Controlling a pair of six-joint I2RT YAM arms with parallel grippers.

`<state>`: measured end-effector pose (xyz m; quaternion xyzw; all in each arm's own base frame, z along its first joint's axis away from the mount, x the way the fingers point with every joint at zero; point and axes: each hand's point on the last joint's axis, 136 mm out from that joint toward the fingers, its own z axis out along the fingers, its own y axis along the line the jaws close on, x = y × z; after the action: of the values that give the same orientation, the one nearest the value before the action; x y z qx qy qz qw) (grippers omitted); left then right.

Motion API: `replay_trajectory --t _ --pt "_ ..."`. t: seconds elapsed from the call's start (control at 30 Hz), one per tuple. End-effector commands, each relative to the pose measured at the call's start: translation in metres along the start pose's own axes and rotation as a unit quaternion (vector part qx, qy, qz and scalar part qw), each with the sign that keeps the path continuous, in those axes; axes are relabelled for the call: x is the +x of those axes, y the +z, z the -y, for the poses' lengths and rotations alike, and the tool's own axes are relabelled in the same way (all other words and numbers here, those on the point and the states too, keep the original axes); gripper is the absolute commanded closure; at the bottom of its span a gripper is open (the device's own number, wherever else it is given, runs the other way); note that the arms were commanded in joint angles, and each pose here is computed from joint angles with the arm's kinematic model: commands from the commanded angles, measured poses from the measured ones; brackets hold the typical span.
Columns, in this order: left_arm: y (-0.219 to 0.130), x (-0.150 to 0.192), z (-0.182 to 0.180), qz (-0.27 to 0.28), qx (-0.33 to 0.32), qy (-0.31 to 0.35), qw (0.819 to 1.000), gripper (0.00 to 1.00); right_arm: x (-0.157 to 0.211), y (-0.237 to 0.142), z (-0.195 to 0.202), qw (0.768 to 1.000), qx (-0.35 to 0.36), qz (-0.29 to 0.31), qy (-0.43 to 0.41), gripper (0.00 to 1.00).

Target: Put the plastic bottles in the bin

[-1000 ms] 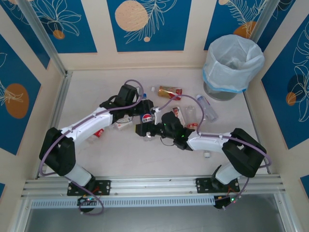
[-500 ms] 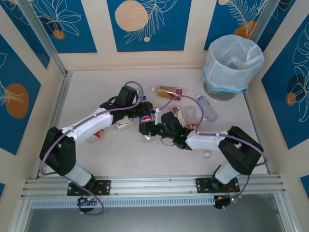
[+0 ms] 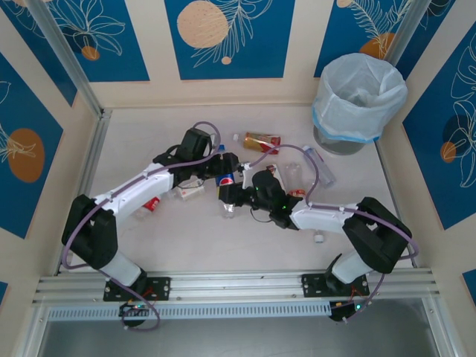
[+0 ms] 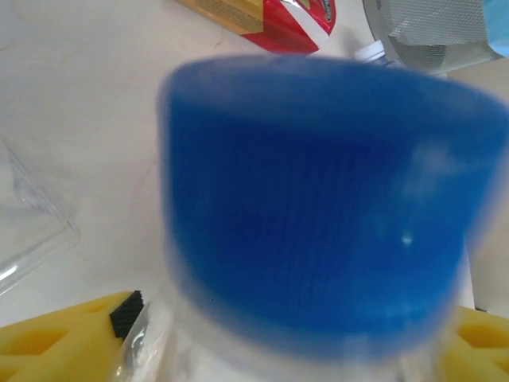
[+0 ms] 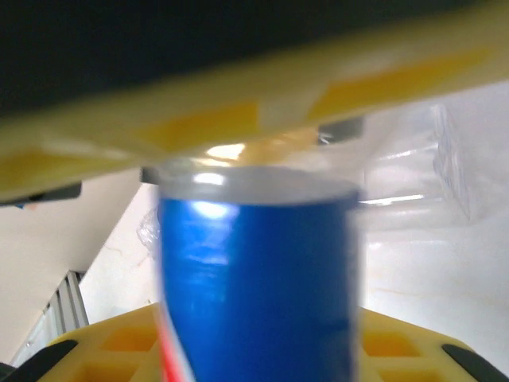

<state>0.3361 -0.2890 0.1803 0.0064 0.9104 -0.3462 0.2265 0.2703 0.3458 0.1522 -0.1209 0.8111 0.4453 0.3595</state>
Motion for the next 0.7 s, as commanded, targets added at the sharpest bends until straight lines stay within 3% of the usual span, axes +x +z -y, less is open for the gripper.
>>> replay_trajectory --t 0.0,0.13,0.3,0.67 --pt "-0.021 -0.014 0.077 0.006 0.133 0.036 0.991 0.15 0.030 0.001 -0.012 0.998 -0.029 -0.053 -0.026 0.66" --pt "-0.030 -0.020 0.079 0.022 0.138 0.039 0.989 0.05 0.027 -0.002 -0.012 0.998 -0.026 -0.046 -0.027 0.66" --pt "-0.039 -0.026 0.081 0.033 0.152 0.028 0.987 0.02 0.029 -0.003 -0.011 0.998 -0.026 -0.052 -0.027 0.71" --pt "-0.059 -0.049 0.072 0.087 0.187 -0.029 0.978 0.01 0.038 -0.006 -0.007 0.997 -0.023 -0.063 -0.024 0.73"
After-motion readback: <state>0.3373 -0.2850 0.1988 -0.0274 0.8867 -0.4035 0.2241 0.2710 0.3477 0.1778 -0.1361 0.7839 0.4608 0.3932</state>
